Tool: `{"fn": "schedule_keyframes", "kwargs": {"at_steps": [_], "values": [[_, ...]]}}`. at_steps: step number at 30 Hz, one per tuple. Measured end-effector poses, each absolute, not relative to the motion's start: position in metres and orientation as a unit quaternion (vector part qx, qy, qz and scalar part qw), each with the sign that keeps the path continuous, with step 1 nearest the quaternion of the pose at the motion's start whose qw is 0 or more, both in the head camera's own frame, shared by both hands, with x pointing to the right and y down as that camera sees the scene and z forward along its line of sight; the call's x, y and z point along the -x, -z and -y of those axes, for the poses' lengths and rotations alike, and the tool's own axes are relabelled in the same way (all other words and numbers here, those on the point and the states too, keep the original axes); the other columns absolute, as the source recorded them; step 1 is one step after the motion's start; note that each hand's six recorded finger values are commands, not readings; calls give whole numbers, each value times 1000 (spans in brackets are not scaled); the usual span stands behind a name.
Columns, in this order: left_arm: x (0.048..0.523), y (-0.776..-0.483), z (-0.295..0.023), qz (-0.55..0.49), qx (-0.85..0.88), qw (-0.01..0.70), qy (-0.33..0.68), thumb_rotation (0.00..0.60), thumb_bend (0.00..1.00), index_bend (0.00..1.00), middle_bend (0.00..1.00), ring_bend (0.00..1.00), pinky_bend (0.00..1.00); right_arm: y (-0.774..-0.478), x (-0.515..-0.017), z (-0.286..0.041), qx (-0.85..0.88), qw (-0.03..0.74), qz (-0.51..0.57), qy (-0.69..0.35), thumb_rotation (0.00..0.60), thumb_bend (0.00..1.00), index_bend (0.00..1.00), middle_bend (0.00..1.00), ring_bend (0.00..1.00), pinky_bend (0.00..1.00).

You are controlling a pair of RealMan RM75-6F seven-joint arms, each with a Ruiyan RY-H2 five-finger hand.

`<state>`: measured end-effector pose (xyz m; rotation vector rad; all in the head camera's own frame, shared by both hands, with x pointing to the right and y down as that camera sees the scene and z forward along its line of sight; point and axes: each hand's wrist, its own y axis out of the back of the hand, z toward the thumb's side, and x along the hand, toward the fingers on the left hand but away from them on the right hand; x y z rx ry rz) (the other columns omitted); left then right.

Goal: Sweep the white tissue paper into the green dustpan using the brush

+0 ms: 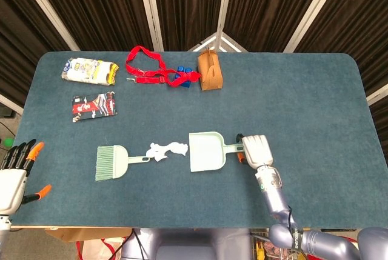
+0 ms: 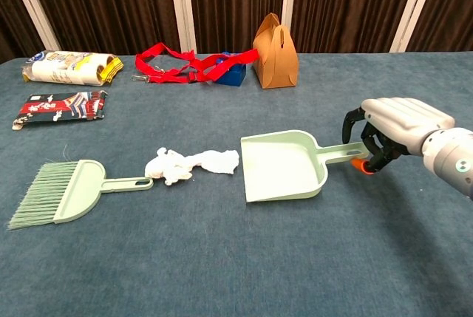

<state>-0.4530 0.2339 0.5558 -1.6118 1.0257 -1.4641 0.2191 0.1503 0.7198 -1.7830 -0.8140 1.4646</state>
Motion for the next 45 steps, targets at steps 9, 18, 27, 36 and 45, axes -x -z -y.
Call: {"fn": "schedule_keyframes", "kwargs": {"at_steps": [9, 18, 27, 36, 45], "values": [[450, -557, -234, -393, 627, 356, 571, 600, 0, 0, 0, 0, 31, -718, -215, -144, 684, 353, 311, -557, 600, 442, 580, 804, 781, 802], [435, -559, -224, -378, 638, 346, 574, 600, 81, 16, 6, 41, 126, -704, -223, -149, 684, 377, 298, -549, 600, 445, 593, 804, 781, 802], [402, -578, -184, -320, 615, 406, 596, 600, 212, 270, 431, 499, 532, -697, -222, -148, 686, 383, 293, -545, 600, 447, 593, 804, 781, 802], [337, -630, -156, -281, 624, 412, 601, 600, 330, 396, 847, 880, 906, -697, -224, -149, 685, 386, 288, -547, 600, 447, 593, 804, 781, 802], [282, -670, -152, -259, 642, 378, 615, 600, 348, 459, 997, 1000, 1000, -697, -227, -148, 681, 391, 284, -551, 600, 449, 593, 804, 781, 802]]}}
